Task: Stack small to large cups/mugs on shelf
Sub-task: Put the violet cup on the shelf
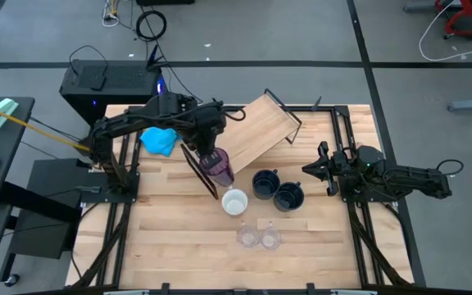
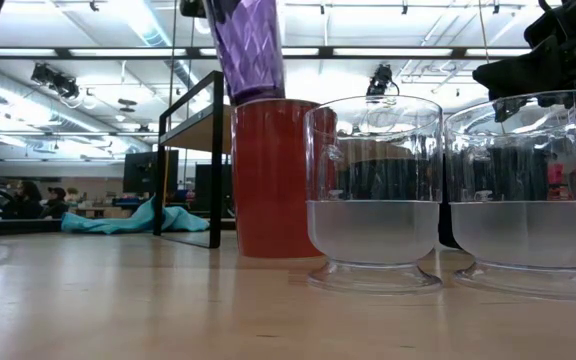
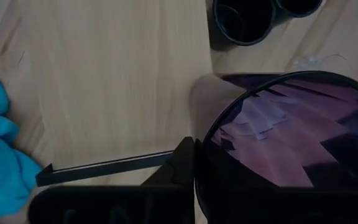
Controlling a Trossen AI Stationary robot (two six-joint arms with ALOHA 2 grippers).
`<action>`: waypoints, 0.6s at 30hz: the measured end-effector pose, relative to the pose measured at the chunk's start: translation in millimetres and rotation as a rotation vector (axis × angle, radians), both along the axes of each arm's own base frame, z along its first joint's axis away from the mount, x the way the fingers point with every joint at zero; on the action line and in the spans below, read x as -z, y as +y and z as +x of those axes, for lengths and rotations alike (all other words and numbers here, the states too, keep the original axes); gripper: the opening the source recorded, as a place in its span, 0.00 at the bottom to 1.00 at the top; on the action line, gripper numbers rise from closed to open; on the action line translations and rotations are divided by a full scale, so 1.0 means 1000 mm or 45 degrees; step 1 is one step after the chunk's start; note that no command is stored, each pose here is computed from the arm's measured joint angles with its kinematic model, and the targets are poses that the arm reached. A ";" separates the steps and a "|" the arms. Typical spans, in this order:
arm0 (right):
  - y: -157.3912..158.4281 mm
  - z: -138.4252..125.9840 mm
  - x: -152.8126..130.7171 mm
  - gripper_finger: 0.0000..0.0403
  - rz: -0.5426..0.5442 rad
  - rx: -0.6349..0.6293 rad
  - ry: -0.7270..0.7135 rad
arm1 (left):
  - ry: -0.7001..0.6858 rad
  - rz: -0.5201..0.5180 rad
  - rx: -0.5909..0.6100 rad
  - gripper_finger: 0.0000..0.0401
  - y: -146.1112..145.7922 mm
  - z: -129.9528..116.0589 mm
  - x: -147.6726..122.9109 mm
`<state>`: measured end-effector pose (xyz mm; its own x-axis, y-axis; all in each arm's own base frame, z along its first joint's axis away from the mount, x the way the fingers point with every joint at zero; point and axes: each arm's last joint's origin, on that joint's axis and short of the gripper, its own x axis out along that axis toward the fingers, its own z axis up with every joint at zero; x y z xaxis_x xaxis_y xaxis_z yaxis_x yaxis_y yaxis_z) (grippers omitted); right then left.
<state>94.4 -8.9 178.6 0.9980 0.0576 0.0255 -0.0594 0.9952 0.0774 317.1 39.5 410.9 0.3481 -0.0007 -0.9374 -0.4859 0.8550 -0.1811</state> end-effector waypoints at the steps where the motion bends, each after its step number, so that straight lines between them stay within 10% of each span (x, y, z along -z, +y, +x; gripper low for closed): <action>1: 0.000 0.000 0.000 0.10 0.000 0.000 0.000 | 0.003 0.000 0.000 0.03 0.000 -0.001 0.000; 18: 0.000 0.000 0.000 0.10 0.000 0.000 0.000 | -0.015 0.019 -0.027 0.06 0.011 -0.008 -0.005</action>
<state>94.4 -9.0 178.6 0.9980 0.0573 0.0251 -0.0591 0.9953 0.0773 309.0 50.1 416.1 0.3590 0.0208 -0.9331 -0.5019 0.8472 -0.1742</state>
